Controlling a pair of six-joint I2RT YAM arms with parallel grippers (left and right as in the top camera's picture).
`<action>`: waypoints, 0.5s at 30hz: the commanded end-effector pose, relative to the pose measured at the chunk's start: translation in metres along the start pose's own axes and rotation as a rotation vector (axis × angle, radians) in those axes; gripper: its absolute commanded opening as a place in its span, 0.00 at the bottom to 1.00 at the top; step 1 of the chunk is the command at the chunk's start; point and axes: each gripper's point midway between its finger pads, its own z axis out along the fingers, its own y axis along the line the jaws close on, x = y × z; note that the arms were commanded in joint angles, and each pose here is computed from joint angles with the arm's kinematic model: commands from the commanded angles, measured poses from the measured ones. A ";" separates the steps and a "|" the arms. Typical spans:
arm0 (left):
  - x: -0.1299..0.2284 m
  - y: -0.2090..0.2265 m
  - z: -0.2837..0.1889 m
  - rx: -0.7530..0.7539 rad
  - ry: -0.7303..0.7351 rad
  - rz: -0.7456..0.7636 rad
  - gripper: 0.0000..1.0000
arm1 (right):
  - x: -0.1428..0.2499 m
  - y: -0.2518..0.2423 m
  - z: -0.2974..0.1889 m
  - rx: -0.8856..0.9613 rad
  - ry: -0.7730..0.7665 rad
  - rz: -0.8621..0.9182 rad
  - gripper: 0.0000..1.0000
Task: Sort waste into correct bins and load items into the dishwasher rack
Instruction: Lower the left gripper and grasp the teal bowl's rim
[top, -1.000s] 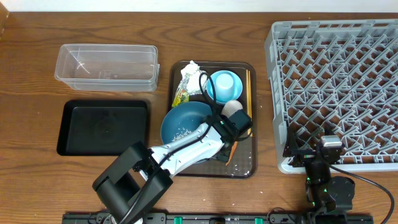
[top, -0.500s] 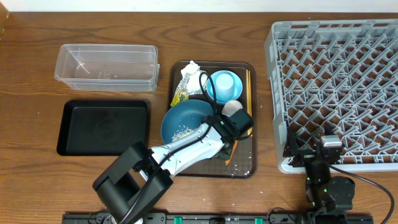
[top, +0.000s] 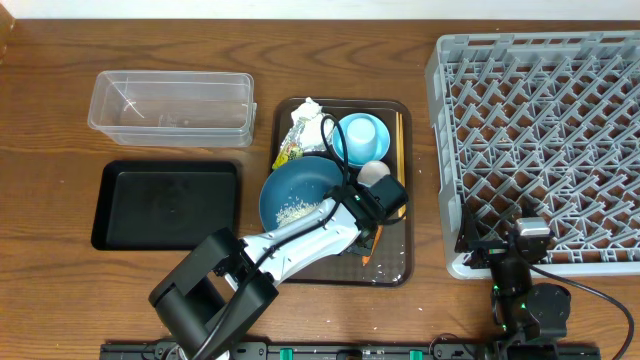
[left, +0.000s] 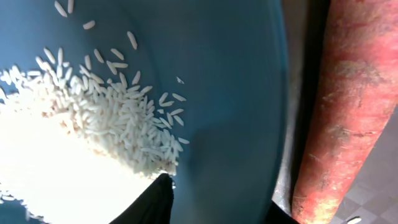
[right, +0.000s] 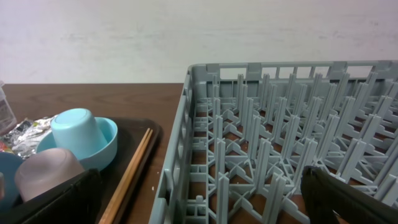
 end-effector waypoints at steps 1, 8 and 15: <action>-0.003 0.004 -0.005 -0.015 -0.020 0.005 0.32 | 0.001 0.001 0.000 -0.003 0.003 0.010 0.99; -0.004 0.005 -0.015 -0.005 -0.035 0.002 0.26 | 0.001 0.001 0.000 -0.003 0.003 0.010 0.99; -0.007 0.004 -0.027 0.014 -0.062 -0.003 0.22 | 0.001 0.001 0.000 -0.003 0.003 0.010 0.99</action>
